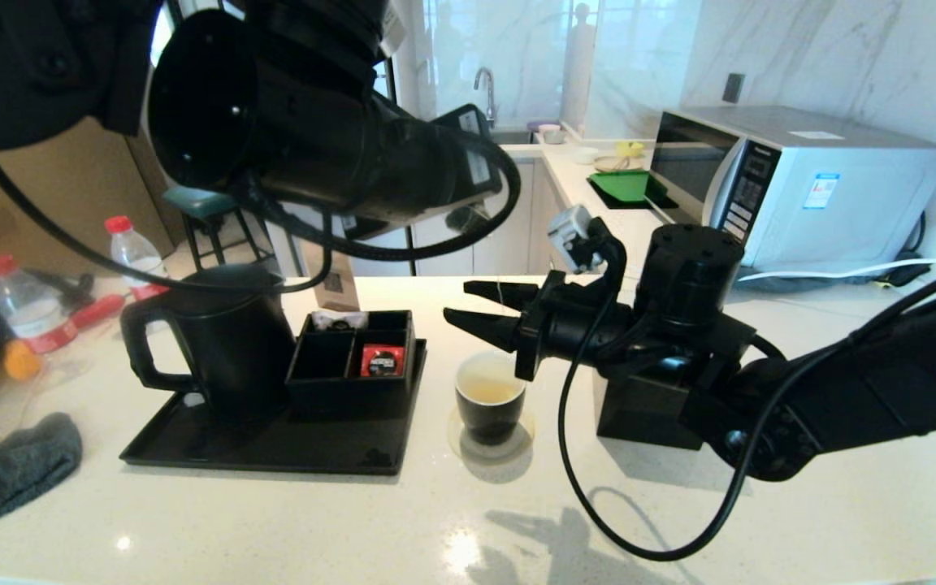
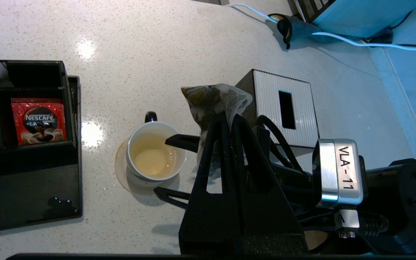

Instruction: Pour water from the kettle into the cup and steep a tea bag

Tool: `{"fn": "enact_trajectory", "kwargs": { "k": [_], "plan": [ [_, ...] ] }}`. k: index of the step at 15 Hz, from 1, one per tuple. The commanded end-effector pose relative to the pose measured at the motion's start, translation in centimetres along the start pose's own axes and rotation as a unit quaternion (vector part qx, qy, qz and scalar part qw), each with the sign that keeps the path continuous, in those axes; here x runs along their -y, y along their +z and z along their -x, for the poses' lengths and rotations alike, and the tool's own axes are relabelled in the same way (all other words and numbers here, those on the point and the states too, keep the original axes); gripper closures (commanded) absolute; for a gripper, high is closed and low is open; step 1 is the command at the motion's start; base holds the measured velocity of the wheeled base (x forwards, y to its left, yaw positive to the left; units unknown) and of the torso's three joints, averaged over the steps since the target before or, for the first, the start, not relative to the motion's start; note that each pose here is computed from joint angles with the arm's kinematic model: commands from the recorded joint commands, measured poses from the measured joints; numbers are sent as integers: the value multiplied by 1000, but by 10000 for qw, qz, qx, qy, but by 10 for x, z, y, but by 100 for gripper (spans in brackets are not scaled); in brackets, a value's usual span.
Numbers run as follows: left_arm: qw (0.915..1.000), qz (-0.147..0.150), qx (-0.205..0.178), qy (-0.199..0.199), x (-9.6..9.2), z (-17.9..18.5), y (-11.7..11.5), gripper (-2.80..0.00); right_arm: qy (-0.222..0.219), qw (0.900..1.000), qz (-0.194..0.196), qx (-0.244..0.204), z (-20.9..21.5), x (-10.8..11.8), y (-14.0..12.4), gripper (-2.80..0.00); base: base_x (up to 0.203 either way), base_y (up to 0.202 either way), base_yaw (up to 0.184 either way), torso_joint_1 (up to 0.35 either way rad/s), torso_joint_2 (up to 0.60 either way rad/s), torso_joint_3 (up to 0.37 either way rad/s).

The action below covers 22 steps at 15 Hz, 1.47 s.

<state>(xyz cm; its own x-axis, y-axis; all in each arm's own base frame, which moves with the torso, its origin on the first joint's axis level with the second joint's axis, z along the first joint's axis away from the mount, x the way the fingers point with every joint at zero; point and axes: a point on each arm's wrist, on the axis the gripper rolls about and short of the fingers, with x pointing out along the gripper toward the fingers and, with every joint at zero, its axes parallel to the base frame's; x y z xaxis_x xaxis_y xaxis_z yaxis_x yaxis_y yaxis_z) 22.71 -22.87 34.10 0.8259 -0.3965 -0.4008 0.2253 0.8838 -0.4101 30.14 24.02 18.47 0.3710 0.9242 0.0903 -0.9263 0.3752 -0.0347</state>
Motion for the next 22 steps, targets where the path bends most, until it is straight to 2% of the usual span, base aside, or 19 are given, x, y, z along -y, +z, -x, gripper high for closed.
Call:
{"fn": "enact_trajectory", "kwargs": {
  "k": [1, 9, 20, 22],
  "plan": [
    [10000, -1, -26, 33, 0, -2, -1, 0, 10, 10000, 45, 72, 2, -1, 5, 0, 0, 0, 0, 0, 0, 0],
    [9999, -25, -79, 79, -3, 0, -4, 0, -51, 9999, 59, 113, 5, 1, 11, 0, 0, 0, 0, 0, 0, 0],
    [9986, -180, -424, 277, -15, 8, -26, 0, -444, 9977, 290, 414, 3, 31, 43, 0, 0, 0, 0, 0, 0, 0],
    [9982, -95, -456, 366, -16, 6, -31, 0, -514, 9970, 328, 479, -1, 35, 48, 0, 0, 0, 0, 0, 0, 0]
  ]
}}
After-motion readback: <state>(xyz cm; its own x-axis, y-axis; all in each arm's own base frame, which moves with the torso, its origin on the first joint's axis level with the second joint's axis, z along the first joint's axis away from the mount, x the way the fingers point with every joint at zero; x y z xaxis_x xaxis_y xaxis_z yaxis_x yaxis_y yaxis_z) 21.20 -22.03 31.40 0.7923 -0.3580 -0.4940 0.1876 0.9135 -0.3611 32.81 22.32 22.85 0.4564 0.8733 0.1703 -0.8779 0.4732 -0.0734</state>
